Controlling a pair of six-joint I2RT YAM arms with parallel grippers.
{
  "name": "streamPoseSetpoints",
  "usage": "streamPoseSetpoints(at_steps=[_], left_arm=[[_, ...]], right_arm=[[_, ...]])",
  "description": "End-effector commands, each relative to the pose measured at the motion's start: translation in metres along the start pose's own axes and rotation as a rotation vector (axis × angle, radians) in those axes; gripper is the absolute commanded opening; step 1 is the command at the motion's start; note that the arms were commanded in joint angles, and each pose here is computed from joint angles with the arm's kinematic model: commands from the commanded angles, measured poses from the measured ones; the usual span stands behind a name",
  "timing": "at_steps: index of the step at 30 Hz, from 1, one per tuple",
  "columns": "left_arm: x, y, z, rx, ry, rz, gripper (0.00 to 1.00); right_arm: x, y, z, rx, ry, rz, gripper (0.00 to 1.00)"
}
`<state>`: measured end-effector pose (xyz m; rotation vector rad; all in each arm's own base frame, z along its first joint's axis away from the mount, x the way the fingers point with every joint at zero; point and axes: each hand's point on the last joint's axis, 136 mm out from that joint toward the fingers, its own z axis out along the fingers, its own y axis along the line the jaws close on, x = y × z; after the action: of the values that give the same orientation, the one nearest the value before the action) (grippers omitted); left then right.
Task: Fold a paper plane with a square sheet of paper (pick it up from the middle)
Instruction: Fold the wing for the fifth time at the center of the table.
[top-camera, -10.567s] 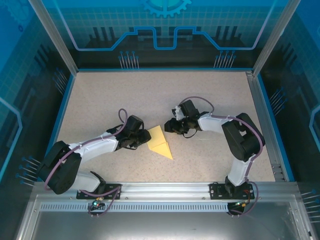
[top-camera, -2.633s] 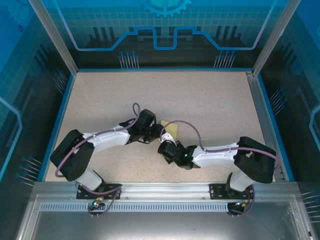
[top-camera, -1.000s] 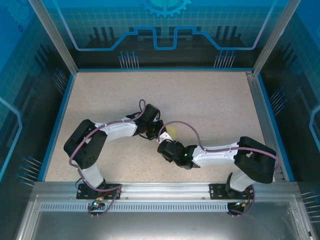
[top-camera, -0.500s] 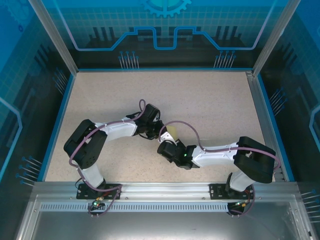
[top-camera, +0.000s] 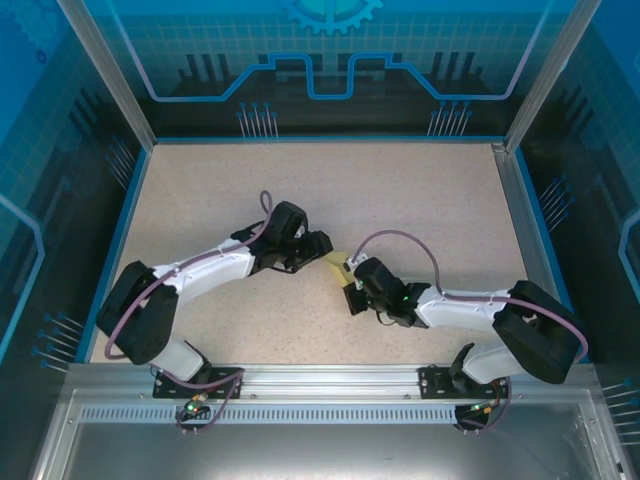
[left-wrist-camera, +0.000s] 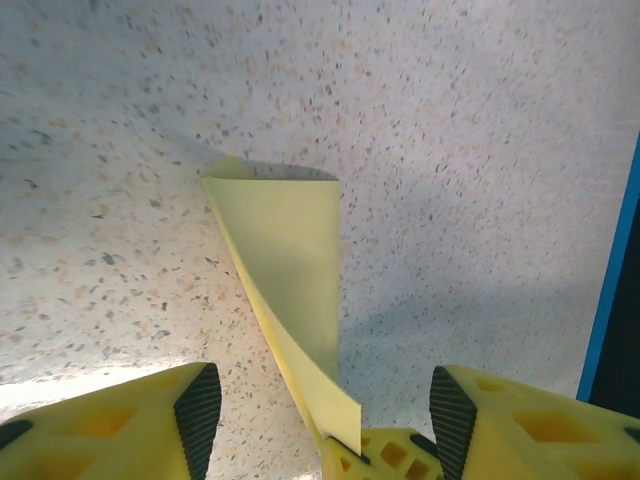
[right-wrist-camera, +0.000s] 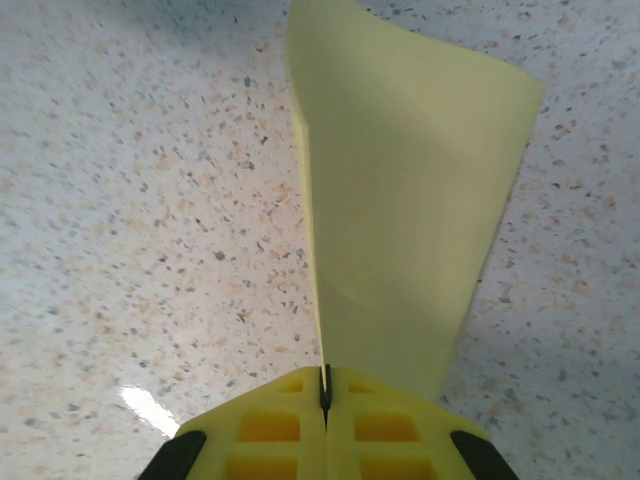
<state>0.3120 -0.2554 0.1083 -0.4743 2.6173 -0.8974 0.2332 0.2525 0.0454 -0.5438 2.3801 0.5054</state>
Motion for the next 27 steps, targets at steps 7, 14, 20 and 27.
streamPoseSetpoints(at_steps=[7, 14, 20, 27], left_arm=[[0.006, -0.001, 0.000, 0.067, 0.001, 0.009, 0.44], [0.025, -0.012, 0.023, 0.154, 0.086, 0.015, 0.39], [0.033, -0.028, 0.040, 0.210, 0.133, 0.027, 0.39], [0.036, -0.026, 0.056, 0.207, 0.150, 0.026, 0.39]], right_arm=[[-0.010, 0.018, 0.007, -0.323, 0.017, 0.219, 0.00], [-0.014, 0.010, 0.007, -0.369, -0.020, 0.325, 0.00], [-0.009, 0.002, 0.008, -0.349, -0.020, 0.368, 0.01], [-0.002, -0.002, 0.014, -0.338, -0.006, 0.419, 0.02]])
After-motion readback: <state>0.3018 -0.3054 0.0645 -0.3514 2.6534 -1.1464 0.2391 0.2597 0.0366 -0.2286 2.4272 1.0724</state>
